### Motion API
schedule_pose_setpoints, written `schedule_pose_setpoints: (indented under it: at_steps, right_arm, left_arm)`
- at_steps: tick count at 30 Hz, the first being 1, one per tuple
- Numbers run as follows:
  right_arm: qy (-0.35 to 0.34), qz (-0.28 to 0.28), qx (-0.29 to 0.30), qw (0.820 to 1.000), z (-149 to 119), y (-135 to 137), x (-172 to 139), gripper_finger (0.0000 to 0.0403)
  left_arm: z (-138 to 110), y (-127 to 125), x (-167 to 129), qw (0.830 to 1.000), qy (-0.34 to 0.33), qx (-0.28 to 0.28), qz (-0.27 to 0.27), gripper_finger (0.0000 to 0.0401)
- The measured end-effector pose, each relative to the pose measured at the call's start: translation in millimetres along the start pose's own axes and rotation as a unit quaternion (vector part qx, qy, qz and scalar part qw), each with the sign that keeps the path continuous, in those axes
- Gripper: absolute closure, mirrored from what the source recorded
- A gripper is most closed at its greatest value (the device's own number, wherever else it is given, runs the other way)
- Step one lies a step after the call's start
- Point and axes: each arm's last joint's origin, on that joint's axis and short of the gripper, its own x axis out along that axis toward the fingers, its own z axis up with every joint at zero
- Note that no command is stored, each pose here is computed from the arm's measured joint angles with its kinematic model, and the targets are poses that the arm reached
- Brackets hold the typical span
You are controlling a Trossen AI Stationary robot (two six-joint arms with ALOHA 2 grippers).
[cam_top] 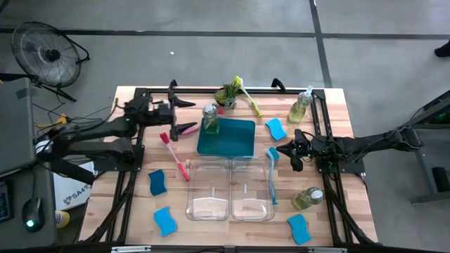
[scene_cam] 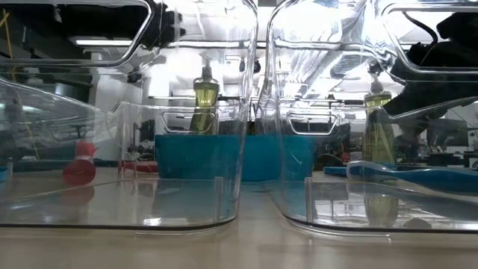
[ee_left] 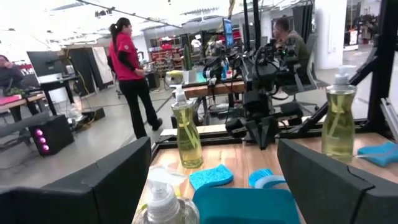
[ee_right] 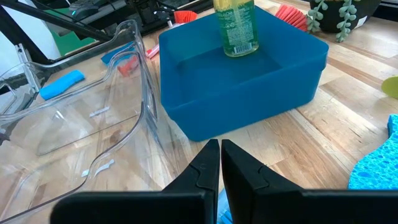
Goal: Pick & Place Kitchen Sink Supplies
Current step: Put the green dish soap into the blue bin
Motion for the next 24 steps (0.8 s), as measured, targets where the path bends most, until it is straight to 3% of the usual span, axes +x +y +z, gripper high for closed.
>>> schedule_pose_setpoints:
  at_steps: [6,12,17,24]
  right_arm:
    - [0.000,0.000,0.000,1.000,0.0,0.0,0.0,0.0391]
    - [0.000,0.000,0.000,1.000,0.0,0.0,0.0,0.0391]
    - [0.000,0.000,0.000,1.000,-0.1,-0.1,0.0,0.0391]
    - [0.000,0.000,0.000,1.000,0.0,-0.1,0.0,0.0391]
  left_arm:
    - [10.6,-9.1,-37.4,1.000,0.016,0.011,0.015,0.0057]
    - [-7.2,-20.6,-64.9,0.999,-0.014,-0.035,0.019,0.0057]
    - [-21.4,-27.2,-77.0,0.998,-0.026,-0.063,0.013,0.0057]
    - [-36.4,-43.9,-78.3,0.996,-0.021,-0.080,-0.043,0.0057]
